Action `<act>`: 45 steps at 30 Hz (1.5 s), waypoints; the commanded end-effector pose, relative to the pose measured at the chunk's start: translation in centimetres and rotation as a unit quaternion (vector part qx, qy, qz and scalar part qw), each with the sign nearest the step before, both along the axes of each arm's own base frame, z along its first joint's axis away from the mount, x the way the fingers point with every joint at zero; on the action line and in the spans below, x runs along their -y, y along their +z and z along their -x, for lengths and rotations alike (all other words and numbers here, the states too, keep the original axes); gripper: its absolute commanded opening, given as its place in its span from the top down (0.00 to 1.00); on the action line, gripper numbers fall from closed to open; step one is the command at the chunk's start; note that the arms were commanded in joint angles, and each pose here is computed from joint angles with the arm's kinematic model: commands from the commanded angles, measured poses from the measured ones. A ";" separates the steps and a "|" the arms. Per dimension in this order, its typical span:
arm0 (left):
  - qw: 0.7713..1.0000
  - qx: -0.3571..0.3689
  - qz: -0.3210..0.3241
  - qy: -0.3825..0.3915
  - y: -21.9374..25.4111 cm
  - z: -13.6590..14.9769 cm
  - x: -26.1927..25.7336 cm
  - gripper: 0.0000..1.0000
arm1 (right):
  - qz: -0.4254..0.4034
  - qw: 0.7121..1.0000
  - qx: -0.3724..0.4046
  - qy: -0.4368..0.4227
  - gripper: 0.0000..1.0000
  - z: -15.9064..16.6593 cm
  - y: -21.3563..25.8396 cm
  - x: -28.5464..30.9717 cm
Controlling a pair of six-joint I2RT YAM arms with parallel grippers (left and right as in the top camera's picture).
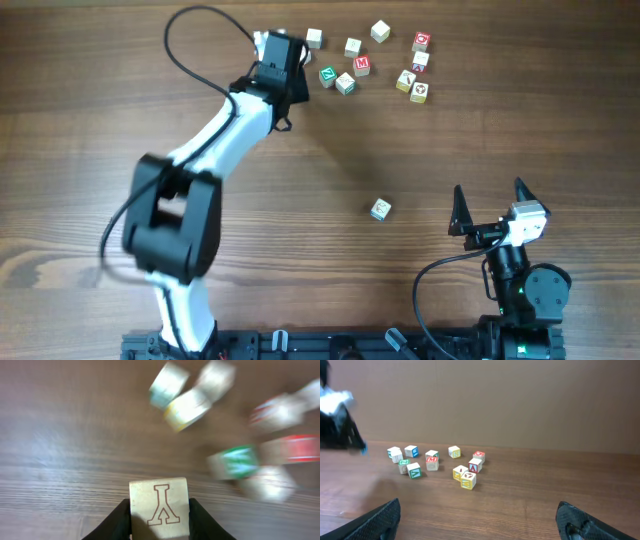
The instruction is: Form a horizontal line
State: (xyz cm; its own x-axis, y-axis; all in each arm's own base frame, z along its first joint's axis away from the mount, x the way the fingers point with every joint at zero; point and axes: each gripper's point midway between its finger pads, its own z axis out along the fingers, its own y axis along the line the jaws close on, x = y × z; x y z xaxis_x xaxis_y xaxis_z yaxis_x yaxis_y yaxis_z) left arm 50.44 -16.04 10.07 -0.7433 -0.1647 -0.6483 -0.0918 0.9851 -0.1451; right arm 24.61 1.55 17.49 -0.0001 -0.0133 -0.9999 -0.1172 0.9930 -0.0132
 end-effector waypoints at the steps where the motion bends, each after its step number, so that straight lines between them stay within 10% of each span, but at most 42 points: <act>1: 0.997 0.057 0.034 -0.048 7.6 2.1 3.8 0.68 | 0.006 1.000 0.006 -0.001 0.00 0.0 0.2 0.0; 19: 0.960 -0.042 0.025 -0.275 4.9 17.2 19.9 0.65 | 0.006 1.000 0.006 -0.001 0.00 0.0 0.2 0.0; 45: 0.942 -0.181 0.006 -0.283 -5.9 21.4 22.1 0.57 | 0.006 1.000 0.006 -0.001 0.01 0.0 0.2 0.0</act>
